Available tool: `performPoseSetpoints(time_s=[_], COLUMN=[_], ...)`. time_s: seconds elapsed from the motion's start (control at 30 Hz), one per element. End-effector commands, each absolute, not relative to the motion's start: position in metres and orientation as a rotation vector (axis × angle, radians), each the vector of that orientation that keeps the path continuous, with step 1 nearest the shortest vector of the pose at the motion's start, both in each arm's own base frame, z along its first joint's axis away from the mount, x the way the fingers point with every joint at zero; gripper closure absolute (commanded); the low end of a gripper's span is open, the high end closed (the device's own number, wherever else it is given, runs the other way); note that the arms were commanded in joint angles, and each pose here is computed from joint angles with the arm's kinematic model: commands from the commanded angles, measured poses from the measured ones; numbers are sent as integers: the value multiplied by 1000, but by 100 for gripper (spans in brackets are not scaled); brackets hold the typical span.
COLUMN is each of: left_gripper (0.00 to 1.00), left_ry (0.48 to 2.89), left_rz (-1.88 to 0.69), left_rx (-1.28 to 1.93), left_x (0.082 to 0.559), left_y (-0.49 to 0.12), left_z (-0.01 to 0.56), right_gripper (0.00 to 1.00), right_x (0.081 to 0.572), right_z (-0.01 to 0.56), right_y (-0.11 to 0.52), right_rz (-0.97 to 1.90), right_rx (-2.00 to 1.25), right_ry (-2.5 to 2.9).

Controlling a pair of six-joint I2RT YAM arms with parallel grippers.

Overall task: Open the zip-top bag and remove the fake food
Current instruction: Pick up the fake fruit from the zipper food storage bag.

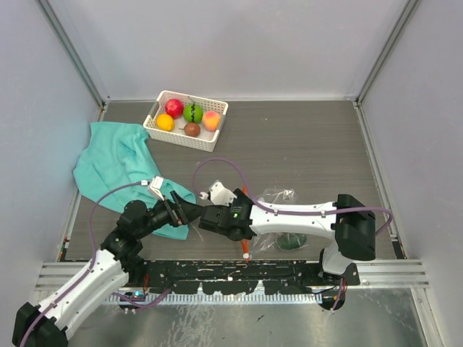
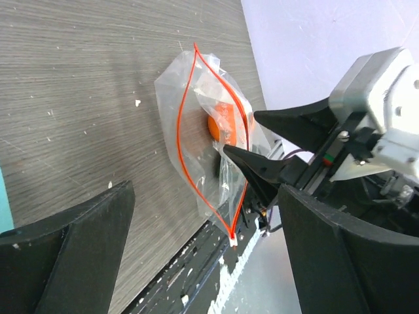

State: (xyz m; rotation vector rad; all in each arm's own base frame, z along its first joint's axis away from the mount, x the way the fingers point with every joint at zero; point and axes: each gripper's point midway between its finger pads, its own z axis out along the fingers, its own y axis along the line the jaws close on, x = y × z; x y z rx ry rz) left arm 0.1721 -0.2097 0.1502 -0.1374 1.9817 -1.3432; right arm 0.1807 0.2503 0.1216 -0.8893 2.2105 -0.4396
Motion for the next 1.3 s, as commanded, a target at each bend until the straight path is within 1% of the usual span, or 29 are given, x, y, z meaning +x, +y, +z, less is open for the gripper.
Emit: performPoseSetpoints(time_s=[0.0,0.07,0.1,0.13,0.2,0.23,0.3,0.33,0.5,0.63,0.7,0.87,1.13,1.27], left_gripper=[11,12,14,18,26,30,41,44,47,52,55,63,65,67], left_ry=[1859,1860,1867,1865,1856,1857,1869,1872,1843,1845,1848,1869,1906,1950], left_rz=[-1516,-1551,-1566,-1582,-1609,-1619,-1632,-1636,-1685,-1728,-1754,-1804,-1853,-1844], left_rx=[-139,-134,-136,-131,-120,-111,-101,-99,-54,15,57,132,243,251], left_x=[173,173,174,174,176,175,175,176,172,163,158,153,149,152], left_y=[-224,-228,-231,-234,-239,-243,-250,-254,-276,-303,-318,-352,-403,-419], left_z=[183,185,184,186,191,193,195,196,207,213,215,213,205,191], right_gripper=[43,45,46,50,63,67,70,74,89,97,99,99,99,99], right_x=[180,178,177,176,174,174,173,172,170,170,170,171,172,172], right_z=[132,133,133,133,133,133,131,131,132,144,152,176,202,208], right_y=[235,231,229,227,224,222,219,218,212,211,212,212,209,210], right_rz=[-442,-422,-417,-411,-400,-395,-394,-390,-367,-293,-240,-101,29,58], right_rx=[-786,-762,-752,-743,-721,-712,-702,-691,-655,-600,-566,-481,-427,-422], right_ry=[2191,2195,2197,2198,2202,2204,2211,2215,2217,2200,2187,2144,2084,2071])
